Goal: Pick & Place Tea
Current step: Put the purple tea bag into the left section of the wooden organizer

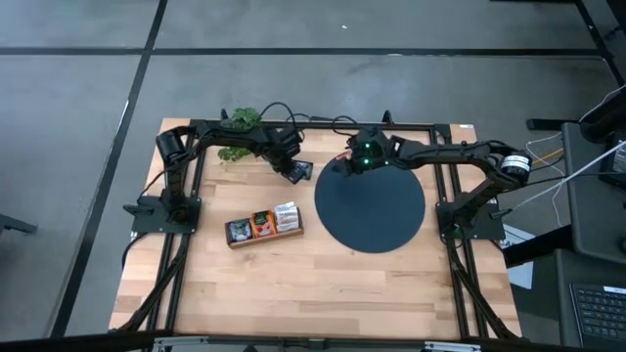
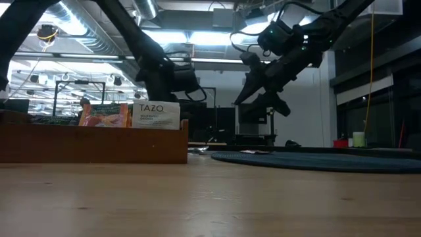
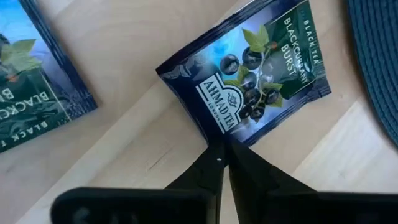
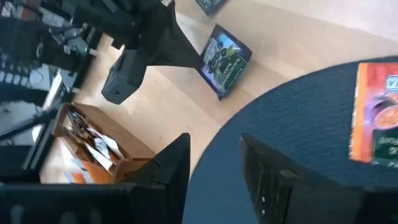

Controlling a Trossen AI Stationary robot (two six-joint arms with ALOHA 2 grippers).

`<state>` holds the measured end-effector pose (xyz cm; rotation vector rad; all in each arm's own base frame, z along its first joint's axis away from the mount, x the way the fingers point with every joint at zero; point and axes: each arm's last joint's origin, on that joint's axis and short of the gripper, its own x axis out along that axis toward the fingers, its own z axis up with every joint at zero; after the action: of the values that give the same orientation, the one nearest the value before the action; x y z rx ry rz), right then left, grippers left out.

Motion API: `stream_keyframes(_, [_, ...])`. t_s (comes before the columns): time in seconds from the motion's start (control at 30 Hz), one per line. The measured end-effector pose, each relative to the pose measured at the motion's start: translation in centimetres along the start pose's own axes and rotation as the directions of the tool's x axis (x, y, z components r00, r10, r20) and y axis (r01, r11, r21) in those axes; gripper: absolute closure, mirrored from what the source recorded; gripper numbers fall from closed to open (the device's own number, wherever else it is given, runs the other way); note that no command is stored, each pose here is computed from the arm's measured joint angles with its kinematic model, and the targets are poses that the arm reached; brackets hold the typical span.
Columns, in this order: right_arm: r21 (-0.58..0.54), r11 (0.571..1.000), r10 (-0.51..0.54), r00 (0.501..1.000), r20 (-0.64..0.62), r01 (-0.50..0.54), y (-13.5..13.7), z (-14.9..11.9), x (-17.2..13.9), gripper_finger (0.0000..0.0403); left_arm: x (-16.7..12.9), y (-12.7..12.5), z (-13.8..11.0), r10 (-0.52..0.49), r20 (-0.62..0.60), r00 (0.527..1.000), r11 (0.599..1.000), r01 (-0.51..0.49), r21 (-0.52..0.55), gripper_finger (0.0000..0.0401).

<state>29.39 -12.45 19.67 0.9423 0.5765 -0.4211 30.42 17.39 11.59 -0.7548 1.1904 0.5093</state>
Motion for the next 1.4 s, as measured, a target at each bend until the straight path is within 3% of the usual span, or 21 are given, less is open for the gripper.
stream_keyframes(0.13, [0.08, 0.997, 0.004, 1.0, 0.026, -0.006, 0.4, -0.4, 1.1, 0.0262, 0.0, 0.4, 0.1, -0.038, 0.0, 0.999, 0.998, 0.038, 0.046, 0.0386])
stream_keyframes(0.3, [0.163, 0.987, 0.009, 1.0, 0.004, -0.009, 0.3, -0.4, 4.6, 0.0262, 0.1, 0.7, 0.2, -0.078, -0.003, 0.997, 0.994, 0.078, 0.071, 0.0391])
stream_keyframes(0.5, [0.197, 0.978, -0.098, 0.989, 0.112, 0.075, 1.0, 0.1, 6.4, 0.0262, 0.1, 0.6, 0.1, -0.103, -0.019, 0.995, 0.989, 0.104, 0.104, 0.0392])
stream_keyframes(0.67, [0.282, 0.953, -0.132, 0.99, 0.044, 0.114, -0.4, -0.8, 7.9, 0.0262, 0.2, 0.5, 0.0, -0.123, -0.029, 0.992, 0.983, 0.126, 0.137, 0.0395])
stream_keyframes(0.9, [0.325, 0.945, -0.077, 0.994, 0.075, 0.049, -1.1, -1.1, 10.0, 0.0262, 0.2, 0.5, 0.0, -0.127, -0.029, 0.992, 0.981, 0.129, 0.146, 0.0394])
stream_keyframes(1.4, [0.326, 0.945, -0.07, 0.994, 0.081, 0.04, -1.8, -1.5, 11.2, 0.0262, 0.2, 0.4, 0.1, -0.136, -0.023, 0.991, 0.98, 0.137, 0.146, 0.0396])
